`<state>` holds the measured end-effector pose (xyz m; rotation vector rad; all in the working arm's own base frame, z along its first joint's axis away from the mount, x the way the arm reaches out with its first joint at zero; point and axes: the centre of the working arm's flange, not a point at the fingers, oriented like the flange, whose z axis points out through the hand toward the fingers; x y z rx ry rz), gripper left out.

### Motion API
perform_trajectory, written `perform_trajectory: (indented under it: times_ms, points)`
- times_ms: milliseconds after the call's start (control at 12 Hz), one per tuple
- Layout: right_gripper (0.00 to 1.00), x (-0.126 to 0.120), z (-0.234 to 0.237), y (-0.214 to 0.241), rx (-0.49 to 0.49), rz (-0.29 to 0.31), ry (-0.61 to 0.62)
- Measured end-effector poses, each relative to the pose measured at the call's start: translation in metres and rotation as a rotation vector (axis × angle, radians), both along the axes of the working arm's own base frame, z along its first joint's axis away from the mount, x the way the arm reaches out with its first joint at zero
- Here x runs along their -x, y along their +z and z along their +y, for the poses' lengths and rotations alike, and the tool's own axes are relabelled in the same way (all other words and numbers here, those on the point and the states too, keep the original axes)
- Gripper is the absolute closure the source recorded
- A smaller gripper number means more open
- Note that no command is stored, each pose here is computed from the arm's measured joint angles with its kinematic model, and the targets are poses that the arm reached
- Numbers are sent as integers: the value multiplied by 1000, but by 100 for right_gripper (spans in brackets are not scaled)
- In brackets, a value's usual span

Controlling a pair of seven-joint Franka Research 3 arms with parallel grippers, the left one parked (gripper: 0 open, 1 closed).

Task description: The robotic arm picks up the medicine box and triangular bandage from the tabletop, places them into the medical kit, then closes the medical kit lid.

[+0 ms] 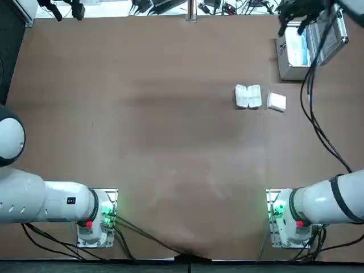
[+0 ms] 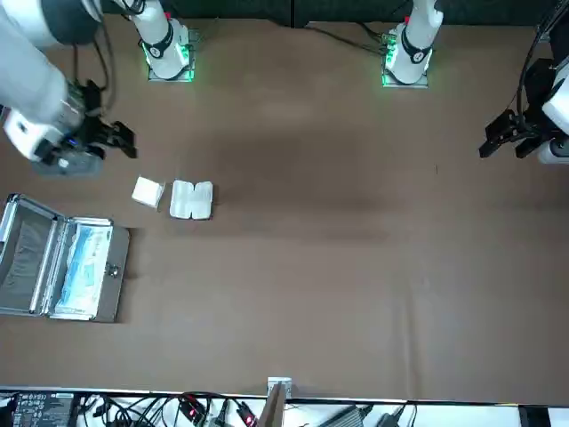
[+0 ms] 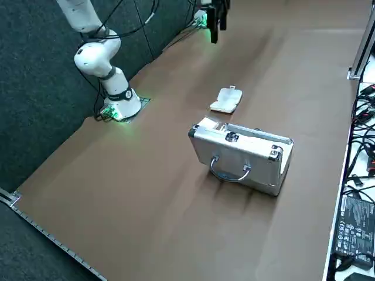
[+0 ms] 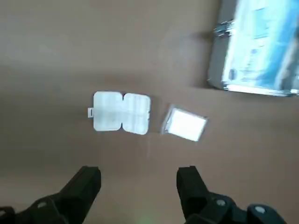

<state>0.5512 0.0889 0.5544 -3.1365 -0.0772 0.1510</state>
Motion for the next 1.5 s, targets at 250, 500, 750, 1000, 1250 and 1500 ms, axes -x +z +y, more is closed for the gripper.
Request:
perform_trajectory:
  times_ms: [250,500,750,1000,1250,1500]
  points:
    - [0,-14,73,-72,40,74,26]
    - [0,-16,123,-123,95,90,-31]
    - [0,-10,162,-175,194,97,-62]
    - [7,-1,202,-228,276,73,-106]
    - [12,6,228,-277,308,55,-169]
    - [25,8,229,-310,340,65,-182]
